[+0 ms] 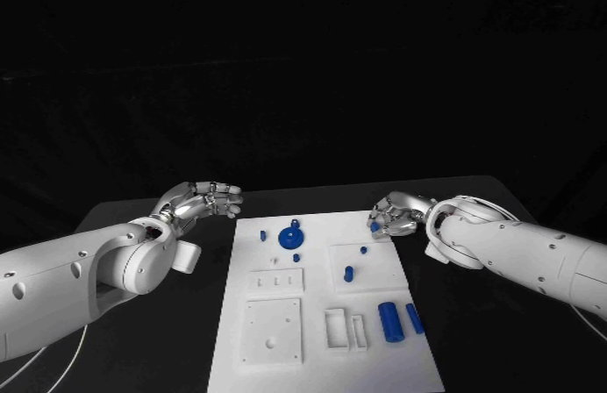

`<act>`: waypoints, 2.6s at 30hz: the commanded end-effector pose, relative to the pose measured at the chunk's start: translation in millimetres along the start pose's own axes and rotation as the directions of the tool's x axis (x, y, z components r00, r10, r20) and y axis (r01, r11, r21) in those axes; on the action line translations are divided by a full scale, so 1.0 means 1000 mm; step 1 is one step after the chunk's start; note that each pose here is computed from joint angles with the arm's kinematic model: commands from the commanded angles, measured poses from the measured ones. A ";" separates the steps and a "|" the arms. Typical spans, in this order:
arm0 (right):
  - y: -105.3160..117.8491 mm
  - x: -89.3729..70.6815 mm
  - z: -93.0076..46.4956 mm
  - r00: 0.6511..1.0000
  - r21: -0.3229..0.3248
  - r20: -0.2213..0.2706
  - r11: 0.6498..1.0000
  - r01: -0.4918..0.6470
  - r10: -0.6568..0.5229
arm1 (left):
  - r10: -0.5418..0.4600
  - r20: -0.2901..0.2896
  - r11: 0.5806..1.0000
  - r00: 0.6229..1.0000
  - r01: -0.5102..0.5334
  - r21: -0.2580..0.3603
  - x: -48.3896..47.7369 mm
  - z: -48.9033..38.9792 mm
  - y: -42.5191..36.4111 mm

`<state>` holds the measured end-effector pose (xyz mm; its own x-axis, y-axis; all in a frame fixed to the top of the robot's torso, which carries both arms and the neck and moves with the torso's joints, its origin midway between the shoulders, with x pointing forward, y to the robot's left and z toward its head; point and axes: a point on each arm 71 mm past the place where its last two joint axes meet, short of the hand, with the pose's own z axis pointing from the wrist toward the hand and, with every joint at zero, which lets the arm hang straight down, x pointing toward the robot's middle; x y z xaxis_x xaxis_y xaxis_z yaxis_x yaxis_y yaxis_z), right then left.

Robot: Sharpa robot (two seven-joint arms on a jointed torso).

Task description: Assemble the parts on the task board

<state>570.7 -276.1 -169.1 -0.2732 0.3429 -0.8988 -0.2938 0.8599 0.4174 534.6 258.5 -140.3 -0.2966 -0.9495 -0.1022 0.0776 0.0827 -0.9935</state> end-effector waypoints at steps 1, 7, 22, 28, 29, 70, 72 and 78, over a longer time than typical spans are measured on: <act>0.000 -0.001 0.000 1.000 -0.010 0.004 1.000 0.000 0.000 | -0.005 -0.017 1.000 1.000 0.005 0.008 0.0018 0.0001 -0.0012; -0.001 -0.001 -0.001 1.000 -0.009 0.007 1.000 0.001 -0.001 | -0.004 -0.016 1.000 1.000 0.004 0.008 0.0014 0.0001 -0.0012; -0.001 0.000 0.001 1.000 0.002 0.026 1.000 0.001 -0.001 | -0.003 -0.017 1.000 1.000 0.003 0.008 0.0023 0.0008 -0.0009; -0.003 -0.001 0.001 0.999 0.012 0.036 1.000 0.002 -0.003 | -0.003 -0.017 1.000 1.000 0.003 0.009 0.0023 0.0008 -0.0009; -0.003 0.000 0.001 0.999 0.013 0.036 1.000 0.002 -0.003 | -0.003 -0.017 1.000 1.000 0.003 0.009 0.0023 0.0007 -0.0009; -0.006 0.003 -0.001 1.000 0.018 0.020 1.000 0.000 0.000 | -0.003 -0.018 1.000 1.000 0.004 0.005 0.0013 -0.0002 -0.0006; -0.006 0.003 -0.001 1.000 0.019 0.019 1.000 -0.001 0.000 | -0.004 -0.018 1.000 1.000 0.004 0.005 0.0012 -0.0002 -0.0006; -0.007 0.003 -0.002 1.000 0.022 0.015 1.000 -0.002 0.002 | -0.003 -0.017 1.000 1.000 0.003 0.005 0.0006 -0.0005 -0.0006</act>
<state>570.9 -280.9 -172.2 -0.2443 0.3546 -0.9026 -0.2777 0.8662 0.4154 534.5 259.8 -140.7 -0.2968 -0.9494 -0.1029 0.0755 0.0841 -0.9936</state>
